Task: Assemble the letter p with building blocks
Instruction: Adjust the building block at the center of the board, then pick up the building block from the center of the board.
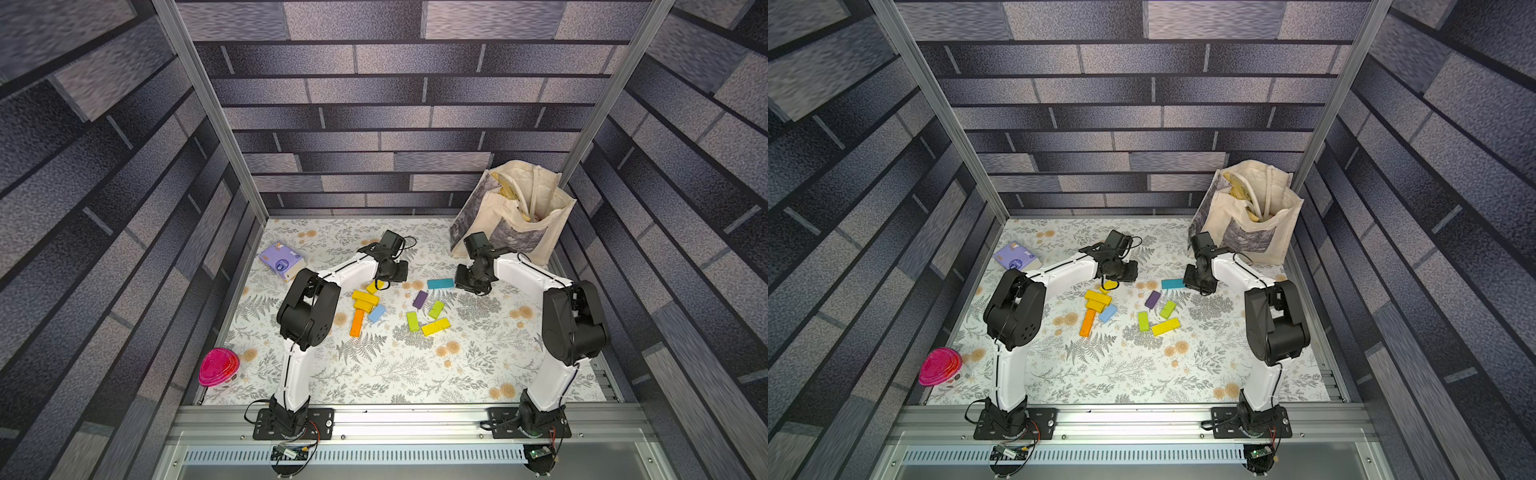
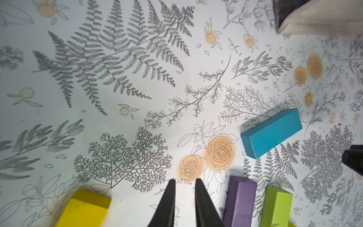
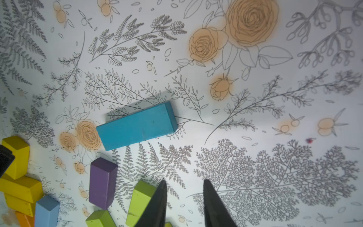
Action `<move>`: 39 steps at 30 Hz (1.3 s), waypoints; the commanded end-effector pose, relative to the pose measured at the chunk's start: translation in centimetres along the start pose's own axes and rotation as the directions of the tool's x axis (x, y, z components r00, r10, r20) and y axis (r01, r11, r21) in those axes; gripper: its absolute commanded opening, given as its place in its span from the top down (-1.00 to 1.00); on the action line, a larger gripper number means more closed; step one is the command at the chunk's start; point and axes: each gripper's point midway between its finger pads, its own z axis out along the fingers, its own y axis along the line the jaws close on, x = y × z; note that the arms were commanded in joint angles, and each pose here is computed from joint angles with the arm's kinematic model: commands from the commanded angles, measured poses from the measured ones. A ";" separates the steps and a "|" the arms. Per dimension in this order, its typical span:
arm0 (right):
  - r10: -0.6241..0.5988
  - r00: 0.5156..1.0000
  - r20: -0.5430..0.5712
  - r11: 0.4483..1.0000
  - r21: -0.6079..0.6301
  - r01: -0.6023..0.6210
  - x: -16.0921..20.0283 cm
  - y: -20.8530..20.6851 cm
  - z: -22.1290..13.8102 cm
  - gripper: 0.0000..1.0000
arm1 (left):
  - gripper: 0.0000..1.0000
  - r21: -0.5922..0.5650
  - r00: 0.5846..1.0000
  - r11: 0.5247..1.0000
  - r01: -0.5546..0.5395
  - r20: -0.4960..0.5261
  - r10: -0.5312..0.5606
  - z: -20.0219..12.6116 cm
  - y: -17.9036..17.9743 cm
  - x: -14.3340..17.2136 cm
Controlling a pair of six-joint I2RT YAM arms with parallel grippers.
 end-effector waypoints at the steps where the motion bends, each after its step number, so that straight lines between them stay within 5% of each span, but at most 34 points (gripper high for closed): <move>1: 0.022 1.000 0.012 0.999 -0.034 -0.021 1.7 2.2 -0.6 0.04 | 0.43 0.016 0.993 0.999 -0.046 0.109 0.044 -3.3 -1.1 -1.9; 6: 0.011 1.000 0.029 0.999 -0.040 -0.010 3.8 4.5 -1.2 -0.17 | 0.38 0.005 0.984 0.999 -0.046 0.175 0.044 -5.7 -0.5 -2.1; 16: 0.011 1.000 0.000 1.000 -0.010 -0.011 6.6 5.9 -1.4 -0.28 | 0.29 -0.028 0.973 0.998 -0.051 0.223 0.056 -9.1 1.4 -1.8; 25: 0.006 1.000 -0.006 1.000 0.029 -0.006 7.2 5.4 -1.0 -0.41 | 0.25 0.054 0.946 0.995 -0.088 0.316 0.067 -10.5 0.0 -1.8; 39: 0.020 0.999 -0.040 0.998 0.065 -0.018 8.3 5.0 1.8 -0.43 | 0.21 0.087 0.944 0.988 -0.125 0.318 0.091 -10.5 -0.7 -1.4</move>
